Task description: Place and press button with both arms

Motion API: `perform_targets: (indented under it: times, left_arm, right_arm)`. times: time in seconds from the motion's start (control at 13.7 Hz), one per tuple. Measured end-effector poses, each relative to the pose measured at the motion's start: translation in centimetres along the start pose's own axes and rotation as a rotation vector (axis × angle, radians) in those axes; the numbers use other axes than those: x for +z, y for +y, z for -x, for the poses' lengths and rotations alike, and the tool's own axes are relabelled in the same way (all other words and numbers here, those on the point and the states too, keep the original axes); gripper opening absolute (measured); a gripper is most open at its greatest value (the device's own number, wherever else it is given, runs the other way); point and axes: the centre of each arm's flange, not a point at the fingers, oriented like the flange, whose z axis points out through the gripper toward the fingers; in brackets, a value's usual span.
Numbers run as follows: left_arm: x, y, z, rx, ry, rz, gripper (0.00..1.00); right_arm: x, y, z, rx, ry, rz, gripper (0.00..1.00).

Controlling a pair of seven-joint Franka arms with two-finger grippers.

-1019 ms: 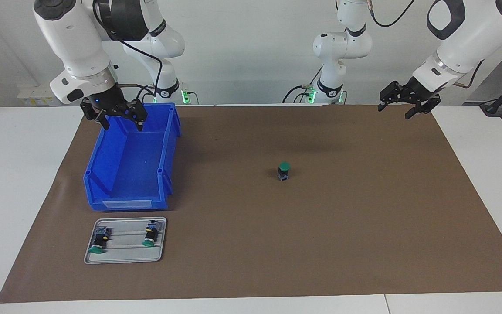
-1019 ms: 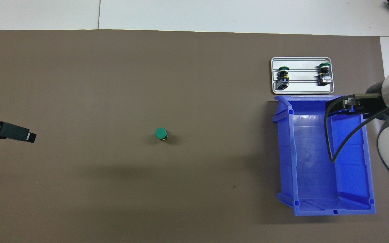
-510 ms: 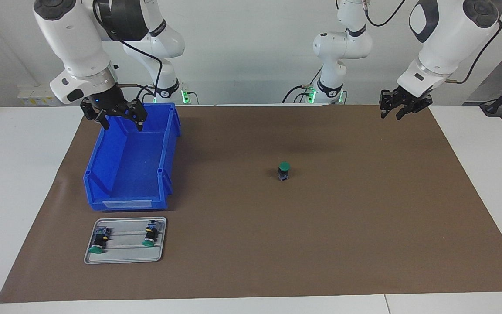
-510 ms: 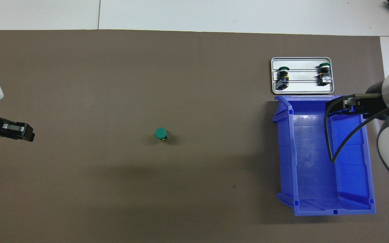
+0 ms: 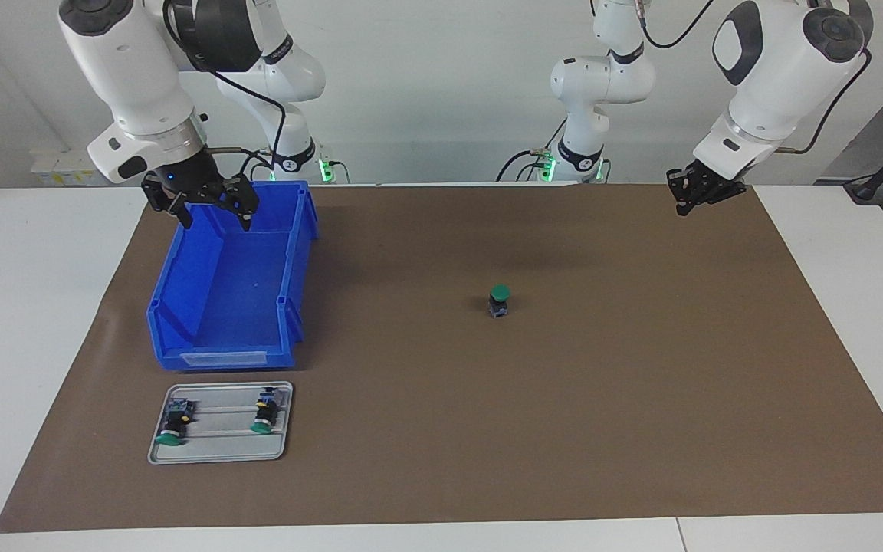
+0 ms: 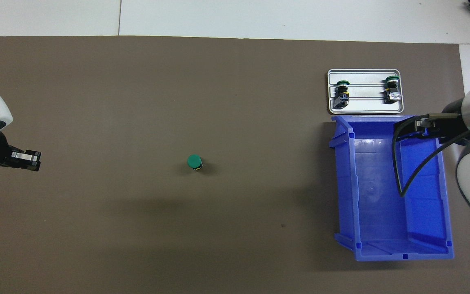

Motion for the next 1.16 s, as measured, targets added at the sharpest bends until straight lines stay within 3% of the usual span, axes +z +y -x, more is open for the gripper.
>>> perform_targets:
  times: [0.66, 1.16]
  left_arm:
    - [-0.4, 3.3, -1.0, -0.055, 0.092, -0.010, 0.01]
    - [1.9, 13.5, -1.3, -0.153, 0.118, -0.005, 0.01]
  right_arm:
    - [-0.4, 0.3, -0.1, 0.006, 0.009, -0.001, 1.00]
    - [-1.1, 0.2, -0.1, 0.005, 0.024, -0.003, 1.00]
